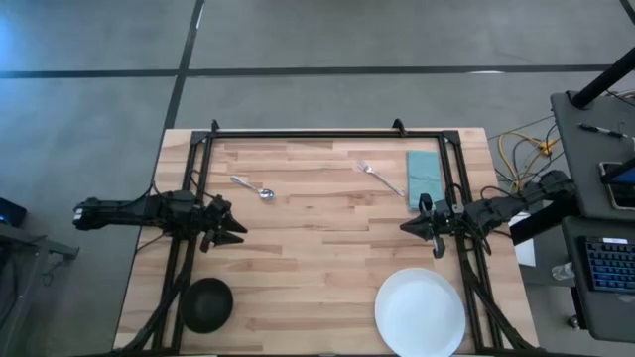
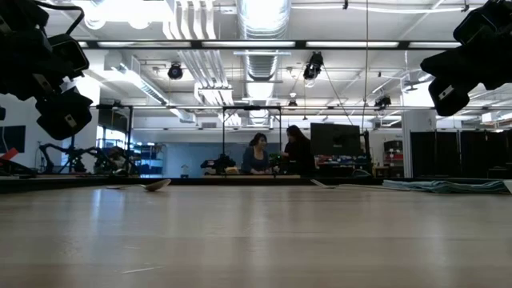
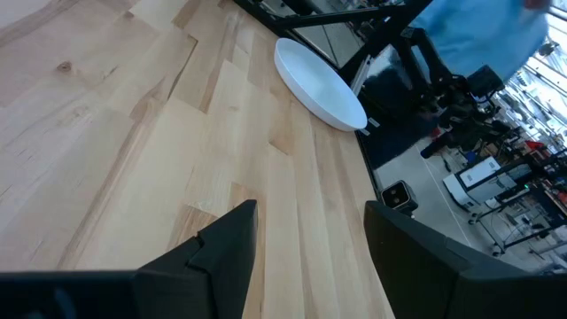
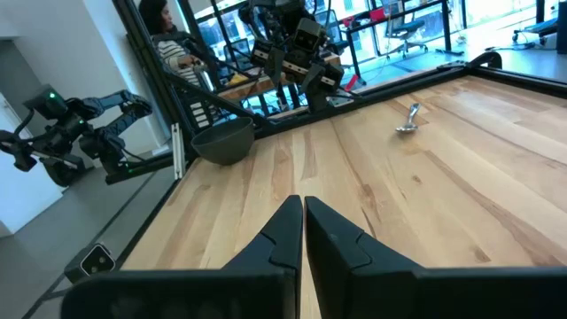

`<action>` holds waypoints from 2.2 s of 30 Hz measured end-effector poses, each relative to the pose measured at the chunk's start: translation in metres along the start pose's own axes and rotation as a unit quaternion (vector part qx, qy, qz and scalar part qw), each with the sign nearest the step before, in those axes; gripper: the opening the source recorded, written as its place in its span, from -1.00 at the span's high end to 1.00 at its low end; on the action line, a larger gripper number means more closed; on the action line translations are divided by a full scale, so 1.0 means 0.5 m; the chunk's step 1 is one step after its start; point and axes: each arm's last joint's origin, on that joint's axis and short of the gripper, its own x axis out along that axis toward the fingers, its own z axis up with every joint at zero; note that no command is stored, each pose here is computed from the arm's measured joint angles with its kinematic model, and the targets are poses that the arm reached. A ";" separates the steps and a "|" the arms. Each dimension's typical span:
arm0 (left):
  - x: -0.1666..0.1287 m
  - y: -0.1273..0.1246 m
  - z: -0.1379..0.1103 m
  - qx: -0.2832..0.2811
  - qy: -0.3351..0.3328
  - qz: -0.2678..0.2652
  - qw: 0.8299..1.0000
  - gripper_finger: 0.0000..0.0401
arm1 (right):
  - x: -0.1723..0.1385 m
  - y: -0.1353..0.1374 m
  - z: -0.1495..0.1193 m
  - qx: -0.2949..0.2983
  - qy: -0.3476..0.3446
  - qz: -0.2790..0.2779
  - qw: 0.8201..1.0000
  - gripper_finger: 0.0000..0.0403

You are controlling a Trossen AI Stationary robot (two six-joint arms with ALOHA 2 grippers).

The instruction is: Set table place

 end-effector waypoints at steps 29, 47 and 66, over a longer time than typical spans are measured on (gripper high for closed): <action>0.000 0.000 0.000 0.000 0.000 0.000 1.000 0.03 | 0.041 0.030 0.171 0.007 -0.060 -0.118 0.991 0.96; -0.001 -0.010 0.021 -0.045 -0.072 -0.009 0.996 0.03 | 0.136 0.127 0.444 0.161 0.010 -0.179 0.971 0.96; -0.053 -0.068 0.111 -0.063 -0.406 -0.087 0.907 0.03 | 0.242 0.180 0.578 0.040 0.004 -0.217 0.975 0.96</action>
